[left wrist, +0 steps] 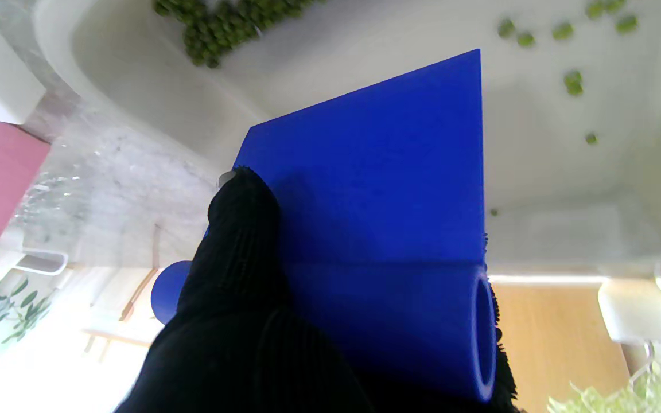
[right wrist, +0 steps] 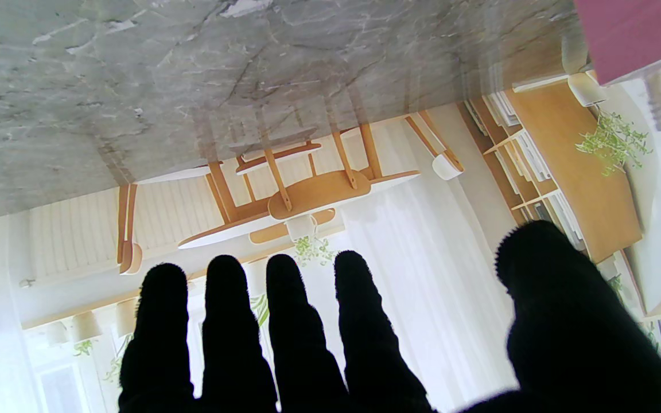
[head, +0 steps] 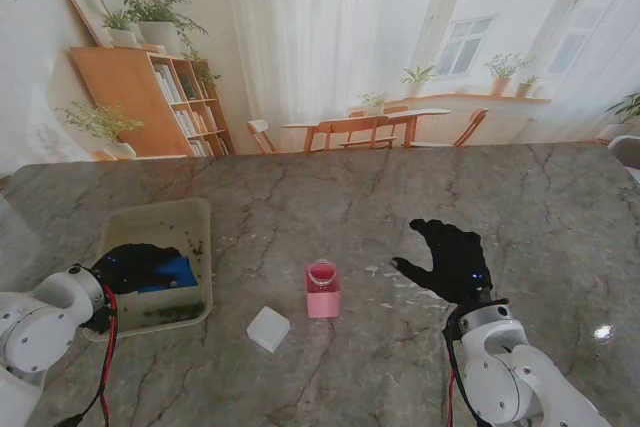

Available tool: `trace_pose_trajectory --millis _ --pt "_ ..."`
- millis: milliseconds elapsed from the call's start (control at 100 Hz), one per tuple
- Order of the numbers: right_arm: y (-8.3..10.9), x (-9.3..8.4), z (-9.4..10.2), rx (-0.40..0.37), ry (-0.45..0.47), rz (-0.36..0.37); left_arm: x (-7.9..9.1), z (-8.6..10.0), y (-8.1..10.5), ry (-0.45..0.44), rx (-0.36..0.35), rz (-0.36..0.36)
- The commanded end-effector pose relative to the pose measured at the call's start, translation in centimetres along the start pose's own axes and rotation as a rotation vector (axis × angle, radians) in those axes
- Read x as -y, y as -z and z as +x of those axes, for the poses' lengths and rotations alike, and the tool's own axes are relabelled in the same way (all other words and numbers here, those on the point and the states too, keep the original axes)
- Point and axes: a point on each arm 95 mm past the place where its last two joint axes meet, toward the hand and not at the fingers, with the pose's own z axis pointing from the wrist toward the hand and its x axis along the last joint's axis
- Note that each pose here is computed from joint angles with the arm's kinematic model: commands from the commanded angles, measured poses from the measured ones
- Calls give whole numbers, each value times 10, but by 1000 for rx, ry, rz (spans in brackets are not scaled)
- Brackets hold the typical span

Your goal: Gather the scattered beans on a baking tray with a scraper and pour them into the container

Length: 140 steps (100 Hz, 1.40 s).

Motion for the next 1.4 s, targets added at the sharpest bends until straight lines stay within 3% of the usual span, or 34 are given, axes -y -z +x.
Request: trace_pose_trajectory --millis 0,310,860,1390 --pt "0 1 1 -1 -4 14 14 -4 -3 -16 1 36" --pt "-1 2 2 -6 -2 22 31 -31 -26 -108 55 89" --pt "-2 4 3 -15 4 38 30 -64 -74 -131 125 81" --pt "-4 4 5 -19 5 52 17 -64 -104 -70 117 55"
